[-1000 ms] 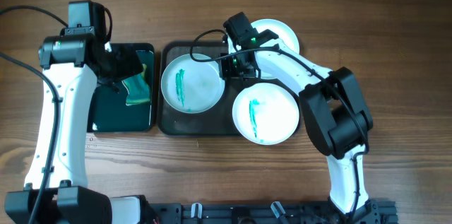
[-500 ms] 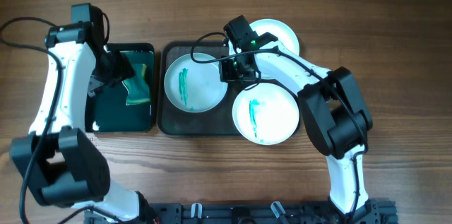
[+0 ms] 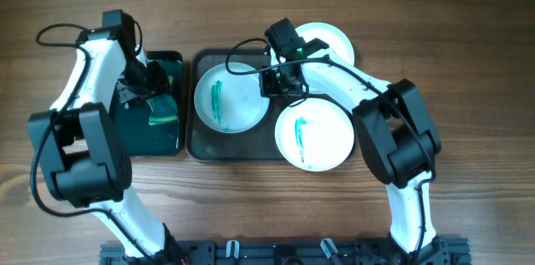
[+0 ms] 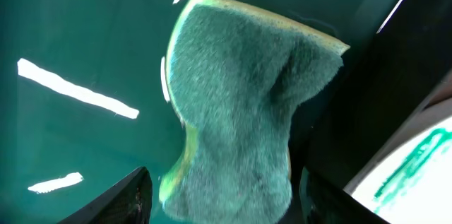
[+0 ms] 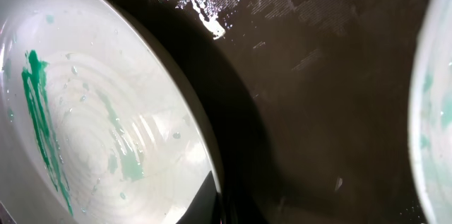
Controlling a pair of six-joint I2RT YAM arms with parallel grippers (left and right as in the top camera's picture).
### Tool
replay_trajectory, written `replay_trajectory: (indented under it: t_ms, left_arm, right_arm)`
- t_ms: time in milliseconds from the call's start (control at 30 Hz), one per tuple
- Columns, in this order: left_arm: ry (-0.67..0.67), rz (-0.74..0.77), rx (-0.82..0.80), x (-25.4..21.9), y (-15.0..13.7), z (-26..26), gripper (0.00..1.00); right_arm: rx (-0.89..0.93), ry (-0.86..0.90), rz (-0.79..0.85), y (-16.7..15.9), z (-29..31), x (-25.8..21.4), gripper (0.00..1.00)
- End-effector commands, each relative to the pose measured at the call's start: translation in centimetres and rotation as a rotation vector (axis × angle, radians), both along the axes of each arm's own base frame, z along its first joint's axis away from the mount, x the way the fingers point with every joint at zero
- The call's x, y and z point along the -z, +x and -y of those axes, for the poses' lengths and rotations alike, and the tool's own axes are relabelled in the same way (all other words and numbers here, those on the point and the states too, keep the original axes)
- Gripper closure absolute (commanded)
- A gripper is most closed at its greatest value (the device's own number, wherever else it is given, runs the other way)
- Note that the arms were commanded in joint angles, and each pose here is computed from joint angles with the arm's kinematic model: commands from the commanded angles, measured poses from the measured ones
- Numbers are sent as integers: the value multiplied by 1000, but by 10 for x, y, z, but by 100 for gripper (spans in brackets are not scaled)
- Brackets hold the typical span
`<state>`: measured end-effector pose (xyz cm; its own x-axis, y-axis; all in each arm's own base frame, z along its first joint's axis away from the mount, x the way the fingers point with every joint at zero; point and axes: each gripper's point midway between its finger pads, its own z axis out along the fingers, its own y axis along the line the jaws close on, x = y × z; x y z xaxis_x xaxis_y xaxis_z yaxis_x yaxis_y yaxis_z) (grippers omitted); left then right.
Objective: Clean dirty plates on tray and stack at the side
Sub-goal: 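Grasp the green-yellow sponge in the water tray with left gripper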
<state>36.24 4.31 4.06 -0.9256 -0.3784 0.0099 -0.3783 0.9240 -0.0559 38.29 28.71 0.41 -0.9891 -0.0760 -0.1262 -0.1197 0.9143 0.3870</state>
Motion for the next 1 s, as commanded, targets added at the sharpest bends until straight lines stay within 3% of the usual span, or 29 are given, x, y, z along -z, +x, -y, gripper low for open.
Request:
replay_trajectory:
  t_ms: [0,133,433,533,600,633,833,967]
  left_arm:
    - [-38,18,91,6,8,5,39]
    - [-9,17,90,7,9,0,48]
    - [0,15,120,34,0,10,49]
    - [5,17,130,34,1,13,73]
    - [6,16,125,34,1,13,94]
    - [13,14,116,34,1,11,96]
    - [57,10,87,30,0,4,96]
    - [63,52,86,-6,6,3,96]
  right_arm:
    - [18,-34,-31,-5,5,17,96]
    - [18,-34,-31,-5,5,17,95]
    - [18,-34,-30,-5,4,17,95]
    - [19,-37,-28,-5,5,18,95]
    - [19,-37,-29,-5,5,18,95]
    - [19,-37,-29,-5,5,18,95]
    - [20,-41,-25,-4,6,18,95]
    - [24,-45,-24,-4,6,18,96]
